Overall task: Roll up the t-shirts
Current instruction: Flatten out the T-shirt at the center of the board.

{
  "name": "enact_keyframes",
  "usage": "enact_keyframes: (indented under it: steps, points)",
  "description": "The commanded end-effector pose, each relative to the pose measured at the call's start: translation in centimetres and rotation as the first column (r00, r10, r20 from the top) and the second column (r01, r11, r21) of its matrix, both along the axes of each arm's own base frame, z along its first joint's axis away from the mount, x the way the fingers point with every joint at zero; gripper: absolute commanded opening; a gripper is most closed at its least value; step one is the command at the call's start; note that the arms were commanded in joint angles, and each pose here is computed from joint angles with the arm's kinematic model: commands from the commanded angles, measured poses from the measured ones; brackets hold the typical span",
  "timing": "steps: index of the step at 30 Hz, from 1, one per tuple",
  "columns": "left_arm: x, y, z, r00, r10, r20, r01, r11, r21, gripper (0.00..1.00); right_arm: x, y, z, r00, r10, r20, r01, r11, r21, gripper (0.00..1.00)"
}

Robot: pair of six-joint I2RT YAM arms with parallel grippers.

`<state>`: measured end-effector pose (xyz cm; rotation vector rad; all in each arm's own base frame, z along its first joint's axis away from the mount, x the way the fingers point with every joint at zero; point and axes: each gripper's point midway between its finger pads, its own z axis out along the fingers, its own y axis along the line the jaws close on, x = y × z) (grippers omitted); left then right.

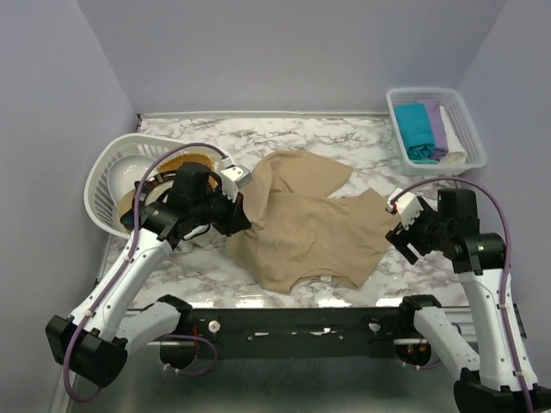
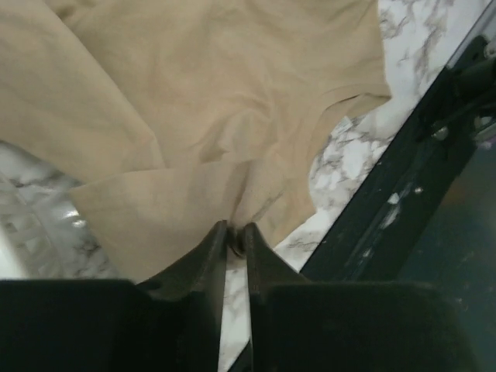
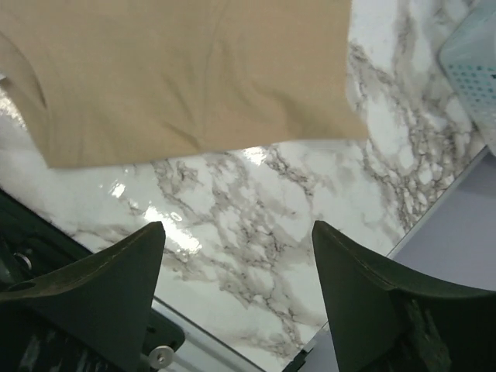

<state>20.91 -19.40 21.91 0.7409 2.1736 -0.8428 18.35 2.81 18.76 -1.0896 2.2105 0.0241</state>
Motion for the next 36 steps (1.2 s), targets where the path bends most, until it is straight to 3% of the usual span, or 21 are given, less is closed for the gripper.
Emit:
enact_keyframes:
  steps: [1, 3, 6, 11, 17, 22, 28, 32, 36]
  points:
    - [-0.7, -1.1, 0.8, 0.986, -0.145, 0.087, 0.144, 0.989, 0.009, 0.37, 2.8, -1.9, 0.2, 0.99, -0.132, 0.059, 0.134, 0.99, -0.045, 0.86]
    - [1.0, -2.1, 2.3, 0.981, -0.141, 0.135, 0.143, 0.99, -0.005, 0.48, 5.5, -2.3, 0.4, 0.969, -0.236, 0.069, 0.238, 0.971, -0.015, 0.8]
    - [3.3, -3.6, 2.9, 0.98, -0.14, 0.145, 0.142, 0.99, -0.004, 0.53, 8.3, -2.5, -1.8, 0.94, -0.338, -0.039, 0.337, 0.941, -0.016, 0.73]
    - [6.0, -6.3, 1.3, 0.978, -0.143, 0.149, 0.141, 0.99, 0.028, 0.54, 10.9, -3.3, -4.0, 0.913, -0.404, -0.054, 0.402, 0.915, -0.043, 0.73]
    - [6.9, -8.8, 0.6, 0.984, -0.137, 0.113, 0.138, 0.99, -0.005, 0.54, 11.0, -7.9, -6.2, 0.731, -0.657, -0.183, 0.67, 0.742, 0.014, 0.63]
    - [6.4, -8.9, -1.0, 0.985, -0.156, 0.07, 0.154, 0.988, 0.029, 0.54, 11.4, -8.7, -8.1, 0.666, -0.707, -0.238, 0.729, 0.685, 0.006, 0.55]
    - [7.4, -10.2, -2.5, 0.988, -0.147, 0.042, 0.146, 0.989, 0.027, 0.53, 13.2, -10.5, -10.8, 0.661, -0.716, -0.225, 0.721, 0.689, -0.077, 0.5]
    - [5.6, -14.0, -4.6, 0.96, -0.274, 0.053, 0.273, 0.962, 0.023, 0.5, 14.6, -10.5, -11.2, 0.705, -0.673, -0.223, 0.675, 0.733, -0.077, 0.46]
    - [4.8, -18.7, -7.2, 0.932, -0.357, 0.063, 0.358, 0.934, 0.001, 0.4, 14.3, -10.5, -11.0, 0.708, -0.668, -0.228, 0.669, 0.738, -0.085, 0.48]
